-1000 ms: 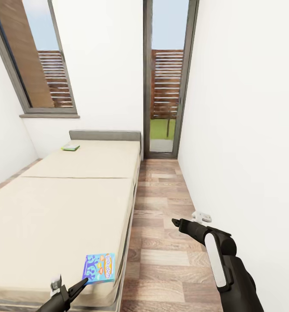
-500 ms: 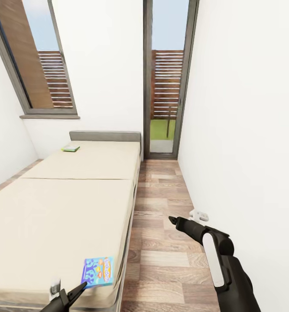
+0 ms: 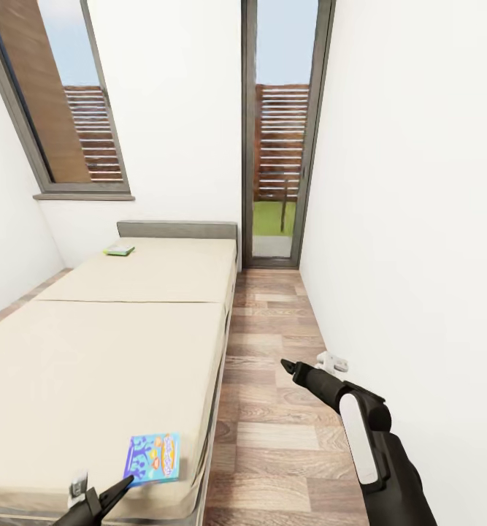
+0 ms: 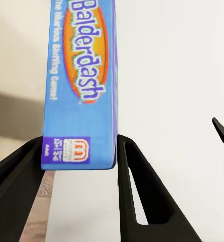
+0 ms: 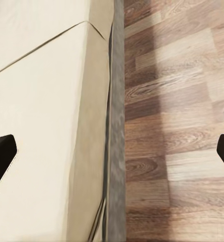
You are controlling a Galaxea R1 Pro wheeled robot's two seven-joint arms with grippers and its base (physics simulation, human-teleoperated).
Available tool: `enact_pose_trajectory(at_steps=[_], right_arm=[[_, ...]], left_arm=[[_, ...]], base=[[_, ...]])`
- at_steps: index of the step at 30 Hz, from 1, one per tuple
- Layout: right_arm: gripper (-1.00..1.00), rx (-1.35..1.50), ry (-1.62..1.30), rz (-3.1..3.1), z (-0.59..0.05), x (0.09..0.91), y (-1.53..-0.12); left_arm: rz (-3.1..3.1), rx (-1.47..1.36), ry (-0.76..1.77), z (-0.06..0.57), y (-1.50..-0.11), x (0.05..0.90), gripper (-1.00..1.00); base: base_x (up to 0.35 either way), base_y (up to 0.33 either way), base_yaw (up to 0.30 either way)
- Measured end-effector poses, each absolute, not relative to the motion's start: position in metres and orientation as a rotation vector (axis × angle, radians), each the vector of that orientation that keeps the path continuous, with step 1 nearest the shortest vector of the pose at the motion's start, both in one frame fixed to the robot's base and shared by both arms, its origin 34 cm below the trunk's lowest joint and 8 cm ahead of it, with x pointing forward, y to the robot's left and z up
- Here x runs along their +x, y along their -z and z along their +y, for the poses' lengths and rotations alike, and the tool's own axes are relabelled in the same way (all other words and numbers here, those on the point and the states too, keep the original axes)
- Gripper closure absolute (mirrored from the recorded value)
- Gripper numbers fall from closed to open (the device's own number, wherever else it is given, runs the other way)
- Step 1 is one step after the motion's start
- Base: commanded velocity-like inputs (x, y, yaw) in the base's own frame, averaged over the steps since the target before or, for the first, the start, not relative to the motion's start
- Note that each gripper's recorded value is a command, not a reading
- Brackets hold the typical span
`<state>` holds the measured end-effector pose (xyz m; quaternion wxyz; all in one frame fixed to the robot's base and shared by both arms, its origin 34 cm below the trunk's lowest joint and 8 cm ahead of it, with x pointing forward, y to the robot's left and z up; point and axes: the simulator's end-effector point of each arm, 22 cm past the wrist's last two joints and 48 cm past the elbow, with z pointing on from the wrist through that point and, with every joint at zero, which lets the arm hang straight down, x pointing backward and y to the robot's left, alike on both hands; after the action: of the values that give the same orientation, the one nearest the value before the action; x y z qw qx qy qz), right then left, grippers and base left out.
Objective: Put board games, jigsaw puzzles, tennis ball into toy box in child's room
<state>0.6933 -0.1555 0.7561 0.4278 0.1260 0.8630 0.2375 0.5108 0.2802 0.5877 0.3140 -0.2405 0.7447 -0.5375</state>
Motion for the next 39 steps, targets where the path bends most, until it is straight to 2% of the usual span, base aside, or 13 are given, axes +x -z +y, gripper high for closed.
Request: enact_pose_trajectory(at_steps=[21,28,35,39], right_arm=[[-1.00,0.346,-0.666,2.137,-0.147,0.694,-0.759],[-1.00,0.339,-0.659,2.110,-0.145,0.697,-0.764],[-1.00,0.293,-0.667,2.107,-0.130,0.697,-0.768],[-1.00,0.290,-0.668,2.106,-0.129,0.697,-0.769]], left_arm=[[1.776,-0.325,1.515,0.313,-0.728,0.569,1.00],[1.820,-0.337,1.496,0.353,-0.780,0.581,1.00],[1.910,-0.275,1.345,0.410,-0.820,0.582,1.00],[1.908,-0.261,1.323,0.419,-0.828,0.581,1.00]], base=[[0.000,0.000,0.000],[0.000,0.000,0.000],[0.000,0.000,0.000],[0.000,0.000,0.000]])
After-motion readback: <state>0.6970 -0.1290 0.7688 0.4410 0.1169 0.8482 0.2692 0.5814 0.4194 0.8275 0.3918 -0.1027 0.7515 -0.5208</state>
